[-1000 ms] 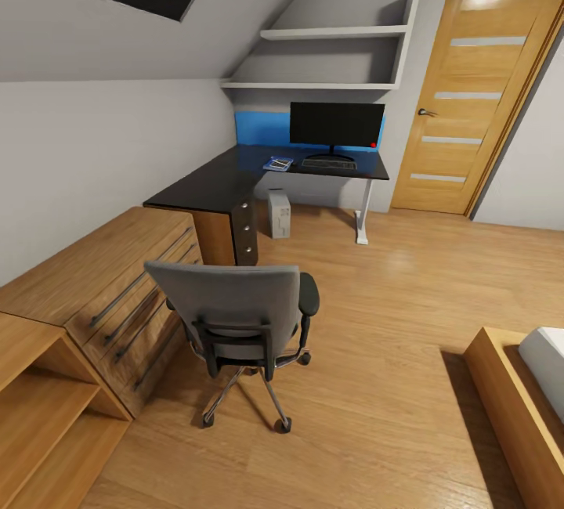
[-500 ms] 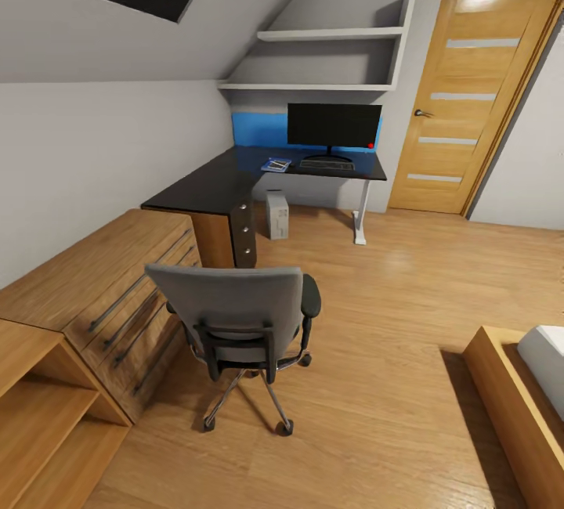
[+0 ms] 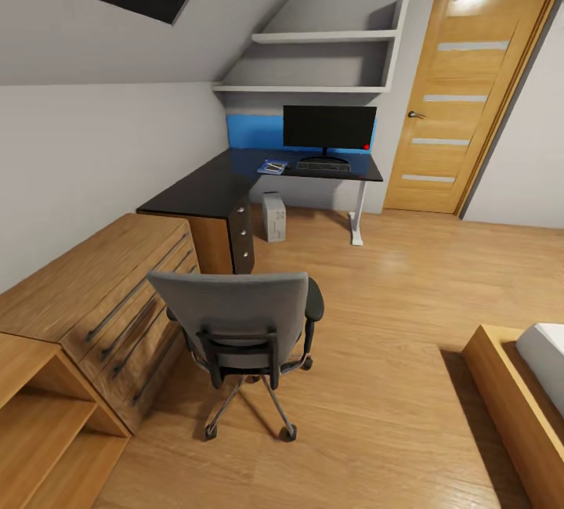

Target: In the bedroom, organize the workspace by keeping the computer under the desk, ensuring the monitor is on the desk, placing the keyboard on the desk next to the monitor, placing the mouse on the desk next to the keyboard, moving the folder from the swivel chair onto the desk next to the mouse, stacking the notebook on top of the folder with the pen on top of the notebook, and positioning the swivel chair next to the desk.

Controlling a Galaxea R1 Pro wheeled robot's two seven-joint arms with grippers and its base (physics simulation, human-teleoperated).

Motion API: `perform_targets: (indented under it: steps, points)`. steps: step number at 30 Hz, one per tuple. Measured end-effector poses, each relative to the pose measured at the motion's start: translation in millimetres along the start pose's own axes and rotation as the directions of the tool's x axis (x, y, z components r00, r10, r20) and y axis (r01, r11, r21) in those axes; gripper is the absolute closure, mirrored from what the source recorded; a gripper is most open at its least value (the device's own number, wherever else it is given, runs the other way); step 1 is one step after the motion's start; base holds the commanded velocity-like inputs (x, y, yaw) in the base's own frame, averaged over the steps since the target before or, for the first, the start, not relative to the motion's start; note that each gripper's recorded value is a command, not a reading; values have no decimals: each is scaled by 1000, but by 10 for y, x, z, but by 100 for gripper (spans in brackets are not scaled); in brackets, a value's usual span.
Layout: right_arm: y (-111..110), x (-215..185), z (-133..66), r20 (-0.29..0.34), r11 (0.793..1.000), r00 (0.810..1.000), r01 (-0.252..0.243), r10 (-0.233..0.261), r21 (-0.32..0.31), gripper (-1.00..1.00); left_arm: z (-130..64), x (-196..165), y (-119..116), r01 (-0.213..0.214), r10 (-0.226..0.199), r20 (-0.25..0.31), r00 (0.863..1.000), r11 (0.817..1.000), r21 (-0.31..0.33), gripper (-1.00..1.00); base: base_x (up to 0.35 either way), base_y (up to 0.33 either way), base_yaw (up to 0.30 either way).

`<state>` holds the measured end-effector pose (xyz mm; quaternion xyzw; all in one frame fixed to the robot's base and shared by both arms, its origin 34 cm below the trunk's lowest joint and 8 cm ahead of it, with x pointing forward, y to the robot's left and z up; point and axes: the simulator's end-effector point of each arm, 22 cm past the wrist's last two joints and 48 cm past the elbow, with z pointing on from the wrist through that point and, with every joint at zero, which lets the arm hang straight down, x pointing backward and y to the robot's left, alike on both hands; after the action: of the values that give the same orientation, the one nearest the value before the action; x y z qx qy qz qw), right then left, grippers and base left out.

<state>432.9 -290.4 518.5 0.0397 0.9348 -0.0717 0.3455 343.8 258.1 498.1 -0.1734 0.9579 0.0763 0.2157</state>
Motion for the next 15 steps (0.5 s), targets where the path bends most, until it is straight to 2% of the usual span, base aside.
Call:
perform_targets:
  steps: [7, 15]
  points:
    - [-13, -2, 2, 1, 1000, 1000, 2, -2, 0, -100, -1, 1, -4, 0, 0, 0, 1000, 1000, 0, -100, 1, 16, -1]
    - [29, -4, -2, 1, 1000, 1000, 1, -1, -6, -100, -7, 9, -27, 2, -2, -1, 1000, 1000, 3, -100, 0, 157, 0]
